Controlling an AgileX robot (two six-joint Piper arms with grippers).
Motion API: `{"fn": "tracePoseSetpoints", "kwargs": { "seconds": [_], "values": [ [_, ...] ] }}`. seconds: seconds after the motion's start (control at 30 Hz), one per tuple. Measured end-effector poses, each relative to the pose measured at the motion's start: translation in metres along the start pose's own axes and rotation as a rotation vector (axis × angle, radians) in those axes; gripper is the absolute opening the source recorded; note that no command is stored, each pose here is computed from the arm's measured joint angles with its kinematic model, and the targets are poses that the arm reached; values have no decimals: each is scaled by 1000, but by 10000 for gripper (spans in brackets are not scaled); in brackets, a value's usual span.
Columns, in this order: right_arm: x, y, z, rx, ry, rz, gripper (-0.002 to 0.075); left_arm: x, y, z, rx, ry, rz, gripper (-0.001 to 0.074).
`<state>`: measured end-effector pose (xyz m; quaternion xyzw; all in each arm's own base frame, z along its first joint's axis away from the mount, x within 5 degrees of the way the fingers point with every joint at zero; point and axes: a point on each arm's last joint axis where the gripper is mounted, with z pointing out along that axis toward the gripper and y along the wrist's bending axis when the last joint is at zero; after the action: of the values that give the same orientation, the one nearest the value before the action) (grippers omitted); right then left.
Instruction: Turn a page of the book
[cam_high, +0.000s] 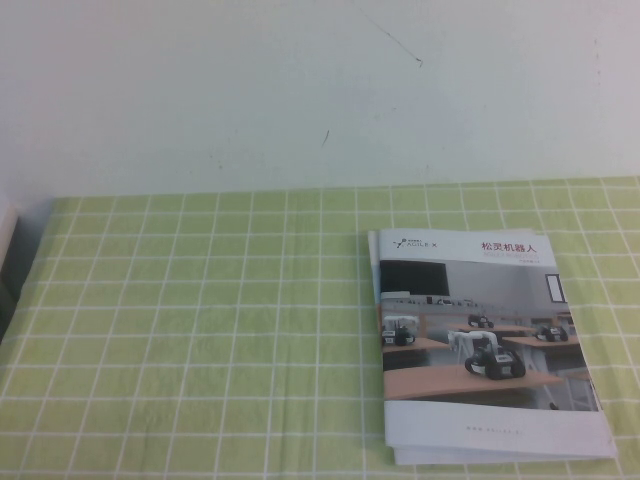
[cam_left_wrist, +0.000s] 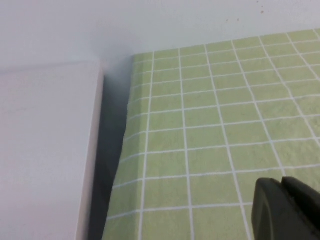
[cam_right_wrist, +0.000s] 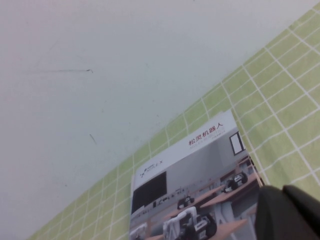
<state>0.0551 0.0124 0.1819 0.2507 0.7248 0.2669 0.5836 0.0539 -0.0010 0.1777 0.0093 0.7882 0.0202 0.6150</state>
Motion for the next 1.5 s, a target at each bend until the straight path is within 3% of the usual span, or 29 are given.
{"fn": "tracePoseSetpoints", "kwargs": {
  "seconds": [0.13, 0.33, 0.43, 0.5, 0.67, 1.33, 1.5],
  "values": [
    [-1, 0, 0, -3, -6, 7, -3, -4, 1, 0, -7, -50, -19, -4],
    [1, 1, 0, -7, 8, 15, -3, -21, 0, -2, 80, -227, -702, -4],
    [1, 0, 0, -1, 11, -84, -3, -23, 1, -3, 105, -252, -875, -4],
    [1, 0, 0, 4, 14, -169, -3, -24, 1, -3, 109, -261, -911, -4],
    [1, 0, 0, 3, 16, -215, -3, -25, 2, -3, 111, -267, -934, -4],
    [1, 1, 0, -9, 12, -182, -3, -19, -6, -2, 160, -175, -944, -4],
    [4, 1, 0, -13, 38, -197, -3, -13, -16, -2, 228, -51, -878, -4]
  ]
}}
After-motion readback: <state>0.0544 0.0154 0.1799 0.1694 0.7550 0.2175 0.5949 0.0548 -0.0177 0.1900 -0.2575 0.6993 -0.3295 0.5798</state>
